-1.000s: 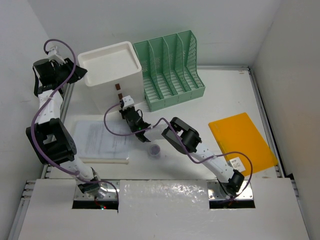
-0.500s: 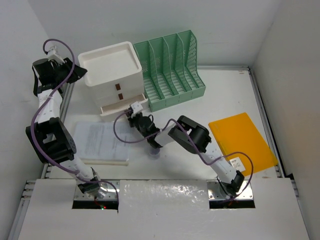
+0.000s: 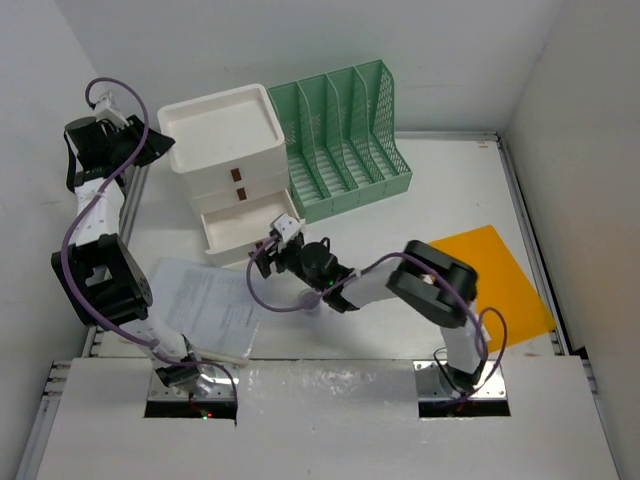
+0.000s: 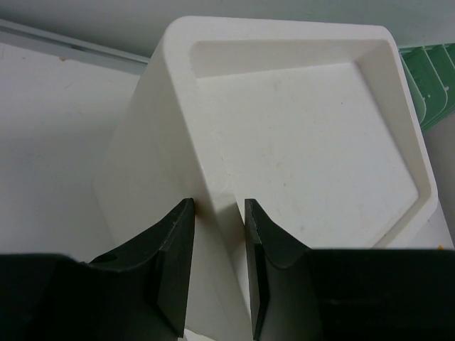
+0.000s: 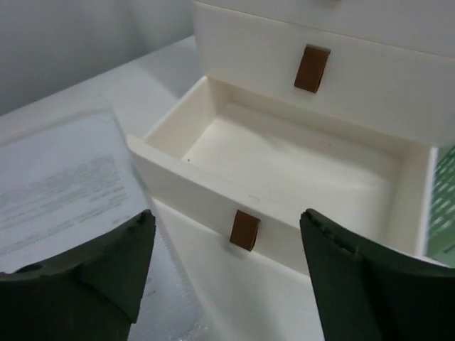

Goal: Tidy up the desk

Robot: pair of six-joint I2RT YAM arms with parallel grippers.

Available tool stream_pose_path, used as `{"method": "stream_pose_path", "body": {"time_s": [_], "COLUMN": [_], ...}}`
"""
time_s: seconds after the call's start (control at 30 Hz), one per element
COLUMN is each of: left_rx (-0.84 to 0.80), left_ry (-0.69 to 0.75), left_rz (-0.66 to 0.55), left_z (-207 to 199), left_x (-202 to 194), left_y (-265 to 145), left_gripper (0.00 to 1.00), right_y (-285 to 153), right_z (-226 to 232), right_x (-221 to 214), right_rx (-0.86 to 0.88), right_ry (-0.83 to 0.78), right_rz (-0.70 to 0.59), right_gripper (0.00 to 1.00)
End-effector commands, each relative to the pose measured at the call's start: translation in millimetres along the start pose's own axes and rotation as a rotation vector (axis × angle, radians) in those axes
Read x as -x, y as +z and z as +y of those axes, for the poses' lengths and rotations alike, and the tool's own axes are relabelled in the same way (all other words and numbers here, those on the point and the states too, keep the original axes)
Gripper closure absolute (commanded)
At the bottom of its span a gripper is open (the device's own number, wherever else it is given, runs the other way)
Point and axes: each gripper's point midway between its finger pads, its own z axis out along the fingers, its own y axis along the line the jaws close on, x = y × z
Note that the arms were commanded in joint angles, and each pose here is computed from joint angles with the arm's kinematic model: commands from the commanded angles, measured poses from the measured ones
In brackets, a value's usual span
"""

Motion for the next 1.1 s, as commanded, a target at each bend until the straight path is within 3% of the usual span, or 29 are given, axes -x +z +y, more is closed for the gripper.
{"method": "stream_pose_path", "body": {"time_s": [0.0, 0.03, 0.07, 0.1, 0.17, 0.27, 0.4, 0.53, 0.87, 1.0, 1.07], "left_rx": [-0.006, -0.003, -0.004, -0.004, -0.003, -0.004, -0.009, -0.032, -0.044, -0.050, -0.052], "left_ry": [-0.112, -0.114, -0.111, -0.110, -0.105, -0.104, -0.109, -0.112, -0.098, -0.098, -0.095], "left_rz": [0.173, 0.173, 0.171, 0.171, 0.169, 0.171, 0.182, 0.196, 0.185, 0.186, 0.188], "left_z": [7, 8, 8, 9, 9, 10, 11, 6, 1, -1, -1], "left_x": [-55, -55, -55, -55, -55, -55, -59, -62, -58, -58, -58], "left_y": [4, 4, 4, 4, 5, 6, 6, 4, 1, 0, 0], "left_gripper": [0.99, 0.98, 0.98, 0.98, 0.98, 0.98, 0.98, 0.98, 0.98, 0.98, 0.98], "right_y": [-26, -33, -38, -54, -91, -125, -151, -153, -151, -140, -137], "right_z": [5, 6, 4, 2, 0, 21, 30, 0, 4, 11, 20], "right_x": [24, 42, 38, 17, -16, -31, -48, -52, -83, -89, -90], "right_rx": [0.059, 0.070, 0.076, 0.091, 0.137, 0.270, 0.285, 0.104, 0.145, 0.183, 0.233], "right_ry": [-0.085, -0.098, -0.126, -0.162, -0.202, -0.207, -0.240, -0.270, -0.288, -0.302, -0.293], "right_rz": [0.115, 0.144, 0.218, 0.414, 0.665, 0.787, 0.822, 0.823, 0.840, 0.850, 0.852], "right_gripper": [0.19, 0.03, 0.01, 0.01, 0.01, 0.01, 0.01, 0.01, 0.02, 0.21, 0.48]}}
